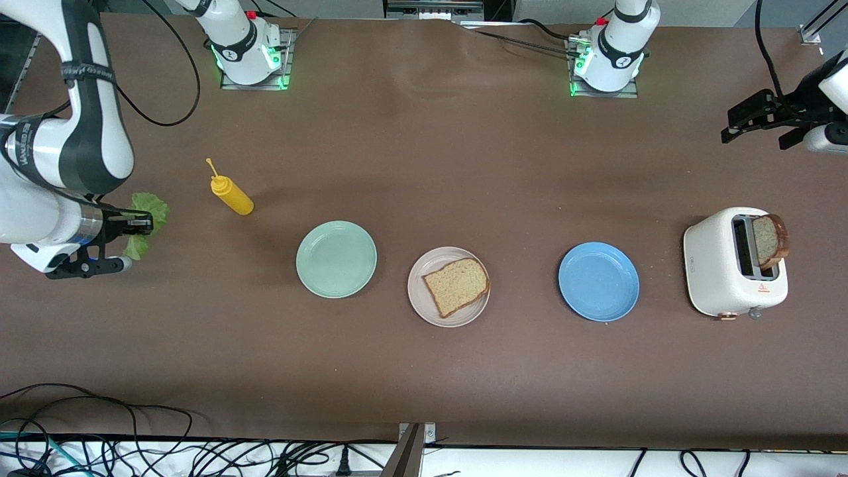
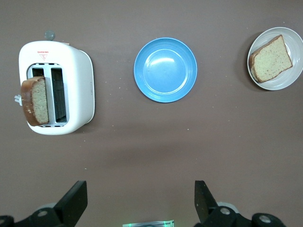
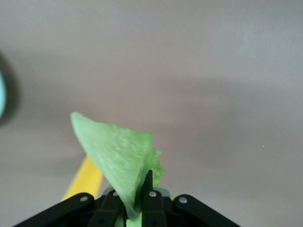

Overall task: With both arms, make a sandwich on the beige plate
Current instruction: 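Lift the lettuce leaf and carry it over the beige plate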

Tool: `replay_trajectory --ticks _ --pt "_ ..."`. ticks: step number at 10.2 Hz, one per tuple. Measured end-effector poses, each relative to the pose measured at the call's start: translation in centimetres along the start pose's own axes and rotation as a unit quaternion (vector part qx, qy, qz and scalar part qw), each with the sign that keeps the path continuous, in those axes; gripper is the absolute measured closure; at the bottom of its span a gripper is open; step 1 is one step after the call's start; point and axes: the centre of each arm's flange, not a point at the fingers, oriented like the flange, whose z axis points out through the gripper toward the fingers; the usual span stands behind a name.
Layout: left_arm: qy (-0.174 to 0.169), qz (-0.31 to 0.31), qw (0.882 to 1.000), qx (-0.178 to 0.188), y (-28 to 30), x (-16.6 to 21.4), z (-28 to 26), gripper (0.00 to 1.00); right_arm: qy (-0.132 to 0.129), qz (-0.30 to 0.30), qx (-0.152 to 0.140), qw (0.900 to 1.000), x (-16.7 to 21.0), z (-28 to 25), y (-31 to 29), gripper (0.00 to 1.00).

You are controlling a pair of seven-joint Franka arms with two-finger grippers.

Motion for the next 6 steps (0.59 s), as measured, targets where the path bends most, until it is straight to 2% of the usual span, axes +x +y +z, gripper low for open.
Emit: replay_trajectory --ticks 3,4,6 --pt "0.000 -0.006 1.000 -0.001 -0.7 0.0 0.0 0.00 0.015 0.050 -0.016 0.998 0.5 -3.5 -12.2 0.90" --pt "0.001 -0.008 1.000 -0.001 -0.8 0.0 0.0 0.00 0.020 0.071 -0.005 0.997 0.5 -3.4 -15.9 0.90" --pt "0.004 -0.010 1.000 0.003 -1.1 0.1 -0.1 0.00 0.030 0.131 0.057 0.989 1.4 -3.2 -23.1 0.90"
